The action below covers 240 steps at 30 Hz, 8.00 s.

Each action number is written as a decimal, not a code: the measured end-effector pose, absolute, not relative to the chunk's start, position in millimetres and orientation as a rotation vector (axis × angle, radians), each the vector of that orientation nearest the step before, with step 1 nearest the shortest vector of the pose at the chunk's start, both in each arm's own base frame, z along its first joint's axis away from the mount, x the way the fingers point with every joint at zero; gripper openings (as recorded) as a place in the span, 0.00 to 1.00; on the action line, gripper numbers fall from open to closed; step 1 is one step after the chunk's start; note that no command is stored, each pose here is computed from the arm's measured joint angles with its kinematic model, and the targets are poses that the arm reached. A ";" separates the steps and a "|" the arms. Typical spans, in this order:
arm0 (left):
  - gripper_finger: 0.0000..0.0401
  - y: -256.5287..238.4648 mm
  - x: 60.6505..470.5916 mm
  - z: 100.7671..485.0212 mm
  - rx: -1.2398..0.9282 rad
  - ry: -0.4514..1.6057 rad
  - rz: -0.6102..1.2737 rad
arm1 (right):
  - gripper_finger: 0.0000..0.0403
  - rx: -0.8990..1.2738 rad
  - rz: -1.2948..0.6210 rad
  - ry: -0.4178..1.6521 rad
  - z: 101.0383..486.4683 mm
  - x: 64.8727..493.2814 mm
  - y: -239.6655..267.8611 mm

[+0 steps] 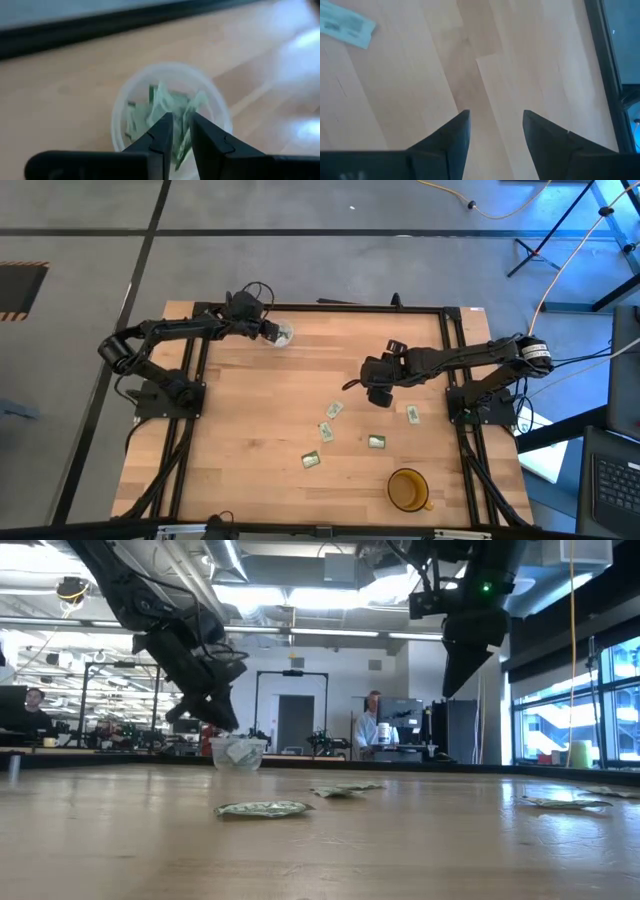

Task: Pick and place Stevia / Truvia into bins
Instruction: Put the stevia packet into the transparent container, then put the truvia packet into the transparent container

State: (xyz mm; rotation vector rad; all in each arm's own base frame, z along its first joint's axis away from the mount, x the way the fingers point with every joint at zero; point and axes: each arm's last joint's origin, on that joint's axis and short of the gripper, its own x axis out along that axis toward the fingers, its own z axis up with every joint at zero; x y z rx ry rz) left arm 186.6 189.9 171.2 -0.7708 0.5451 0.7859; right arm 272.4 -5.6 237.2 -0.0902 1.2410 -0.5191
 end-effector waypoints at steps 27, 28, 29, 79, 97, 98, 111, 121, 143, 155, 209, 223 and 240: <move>0.15 86.5 160.4 219.9 -0.280 -0.086 0.263 | 0.46 0.479 -0.722 1.606 175.0 216.7 13.2; 0.14 83.1 160.1 218.0 -0.273 -0.102 0.244 | 0.46 0.496 -0.746 1.602 173.0 215.3 14.3; 0.14 80.2 160.0 216.3 -0.268 -0.114 0.228 | 0.46 0.510 -0.770 1.600 171.2 213.7 15.6; 0.19 49.9 182.2 193.7 -0.189 0.007 0.105 | 0.02 0.381 -0.411 1.084 213.7 282.3 23.5; 0.39 10.4 263.1 191.4 -0.102 0.125 -0.167 | 0.01 0.202 0.185 0.493 287.7 334.4 37.8; 0.39 8.6 267.5 193.4 -0.097 0.120 -0.195 | 0.01 0.204 0.197 0.488 288.2 334.7 38.0; 0.38 -6.7 299.8 217.5 -0.062 0.050 -0.323 | 0.01 0.215 0.259 0.464 291.0 335.5 39.8; 0.31 -11.3 299.7 219.2 -0.051 0.031 -0.338 | 0.01 0.214 0.256 0.463 291.1 335.4 39.6; 0.02 -11.1 299.7 222.1 -0.077 0.006 -0.335 | 0.11 0.215 0.251 0.487 290.9 332.6 39.1; 0.01 33.6 272.3 231.8 -0.204 0.218 0.004 | 0.38 0.150 0.046 0.701 300.2 289.4 22.9; 0.25 189.9 180.2 180.6 -0.465 0.594 0.694 | 0.39 0.093 -0.081 0.840 251.8 278.9 13.1; 0.24 125.8 198.3 233.6 -0.308 0.312 0.242 | 0.39 -0.064 0.043 0.850 233.4 296.3 25.4; 0.24 42.4 217.2 221.1 -0.231 0.160 0.037 | 0.39 -0.061 0.007 1.020 148.9 335.4 17.3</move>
